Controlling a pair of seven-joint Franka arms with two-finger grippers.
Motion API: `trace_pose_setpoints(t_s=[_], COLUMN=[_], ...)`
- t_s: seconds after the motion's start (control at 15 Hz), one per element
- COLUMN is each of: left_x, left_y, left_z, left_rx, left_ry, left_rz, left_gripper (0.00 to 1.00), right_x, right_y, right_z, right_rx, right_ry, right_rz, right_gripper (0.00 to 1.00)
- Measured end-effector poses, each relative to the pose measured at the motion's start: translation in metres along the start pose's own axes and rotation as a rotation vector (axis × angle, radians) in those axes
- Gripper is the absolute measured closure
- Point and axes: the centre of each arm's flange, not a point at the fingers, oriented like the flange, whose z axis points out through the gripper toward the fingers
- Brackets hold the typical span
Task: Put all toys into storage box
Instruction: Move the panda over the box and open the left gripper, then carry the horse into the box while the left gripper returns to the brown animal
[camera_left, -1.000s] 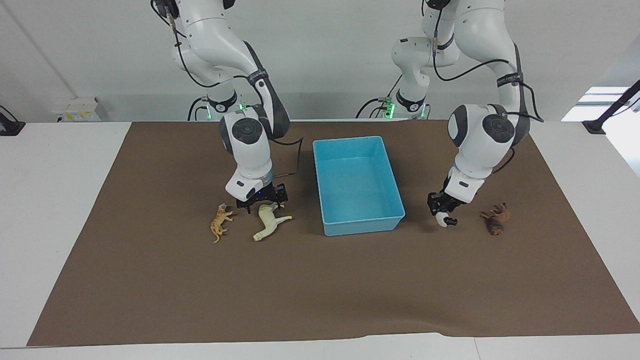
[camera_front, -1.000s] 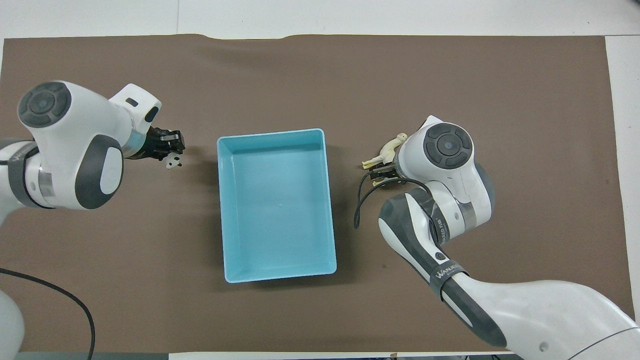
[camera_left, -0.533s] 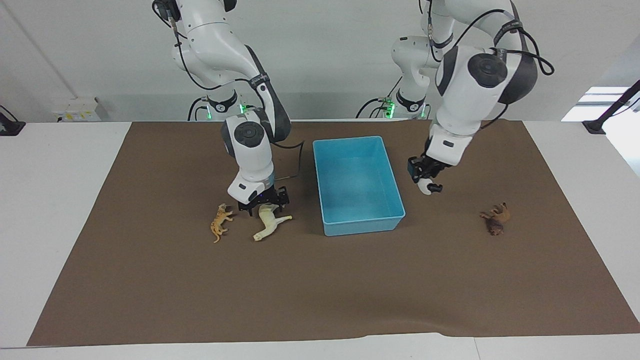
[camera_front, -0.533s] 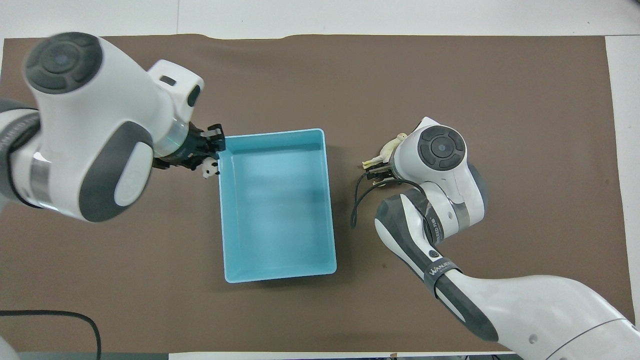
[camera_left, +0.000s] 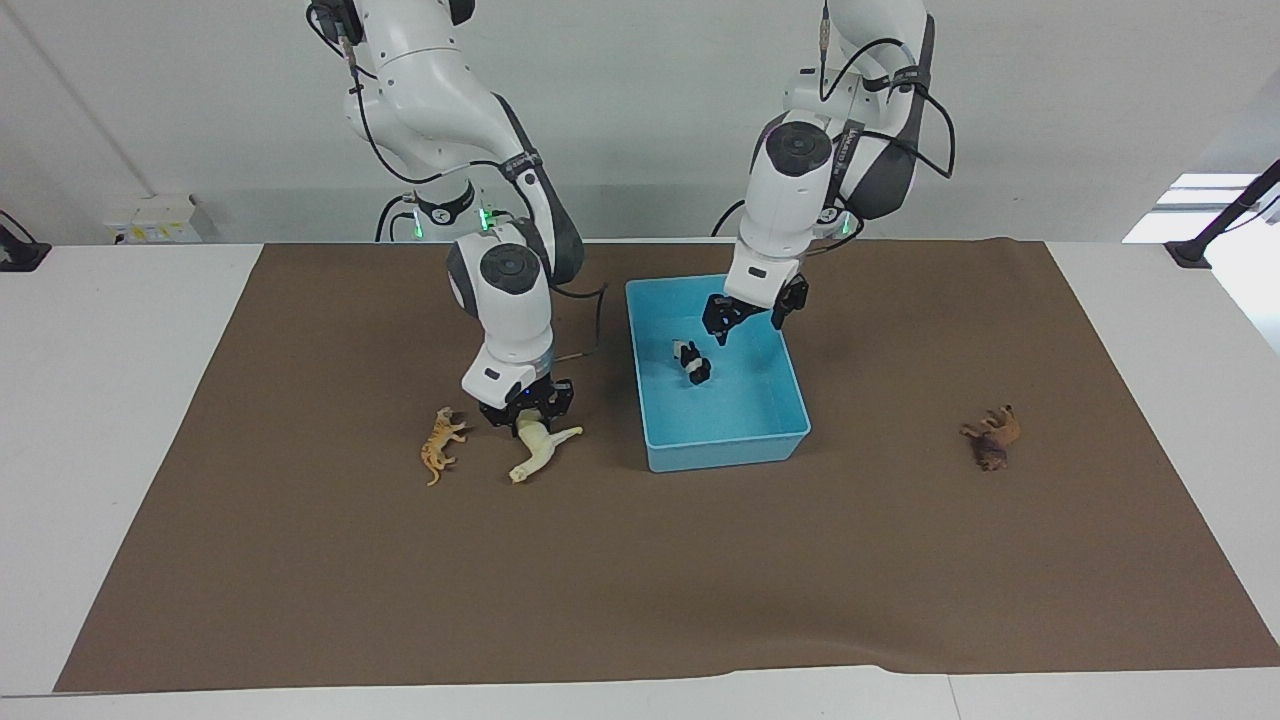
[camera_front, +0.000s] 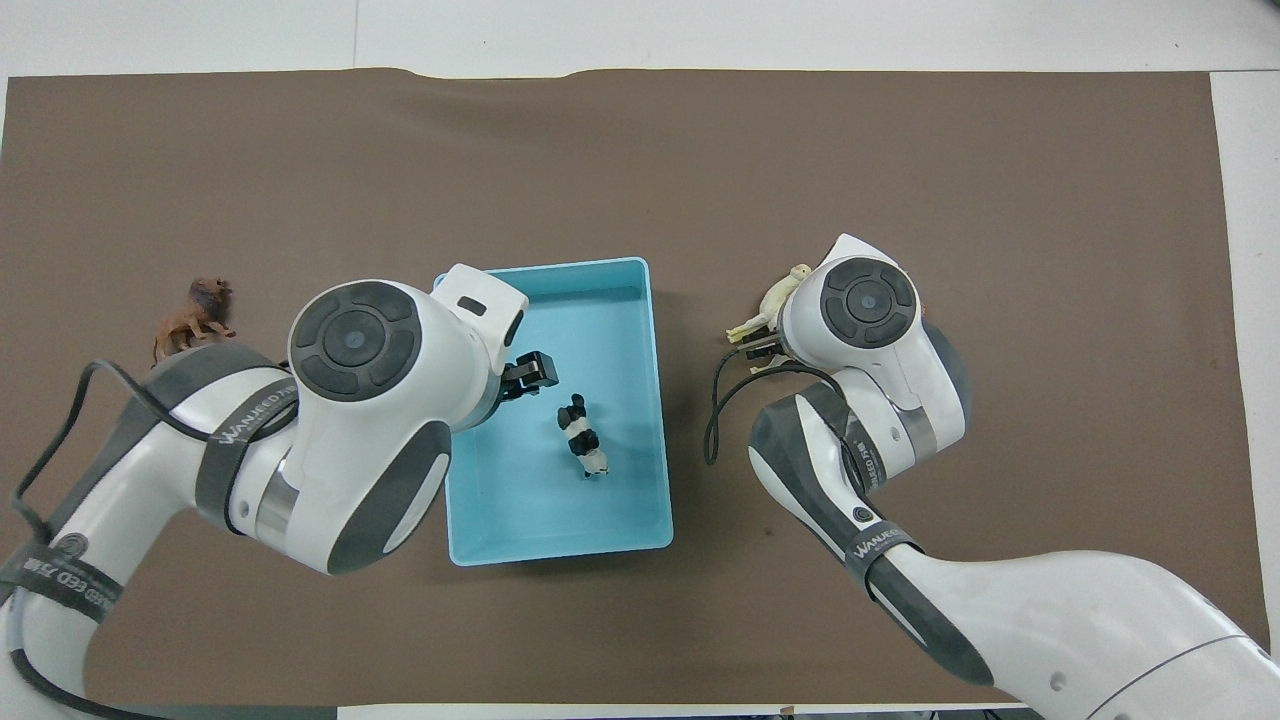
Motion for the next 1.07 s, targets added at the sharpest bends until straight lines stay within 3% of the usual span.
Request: trace_pose_setpoints(t_s=[0.13,0.27,0.47,0.6,0.73,0.93,1.07], left_x=[0.034,0.075,0.132,0.161,0.182,0.199,0.206], left_y=[-0.035,-0.083,-0.168,-0.212,-0.231,-0.241,-0.250], left_z=[-0.014,-0.021,-0.013,0.006,0.031,0.069,0.089], left_rx=[-0.002,-0.011,-0.008,0.002,0.008,0.052,0.063], left_ry=[0.038,0.082,0.150,0.199,0.248,0.286,0.292], left_rz=[0.050,0.154,0.326,0.418,0.462,0.501,0.506], left_gripper=[0.00,0.00,0.00,0.00,0.00,0.00,0.00], right_x=[-0.001,0.002,0.025,0.030,0.035,0.042,0.034], right_y=[0.001,0.001,-0.021,-0.053,-0.091,-0.163,-0.213], right_z=[-0.001,-0.014,-0.106,-0.173,-0.211,-0.213,-0.187], right_rx=[-0.010,-0.049,-0.098,-0.081,-0.026,0.092,0.108], right_ry=[-0.022,-0.099,-0.173,-0.172,-0.149,-0.067,-0.047], right_rz=[0.006,0.036,0.094,0.138,0.197,0.304,0.299], right_gripper=[0.50,0.50,0.50,0.50,0.50,0.50,0.50])
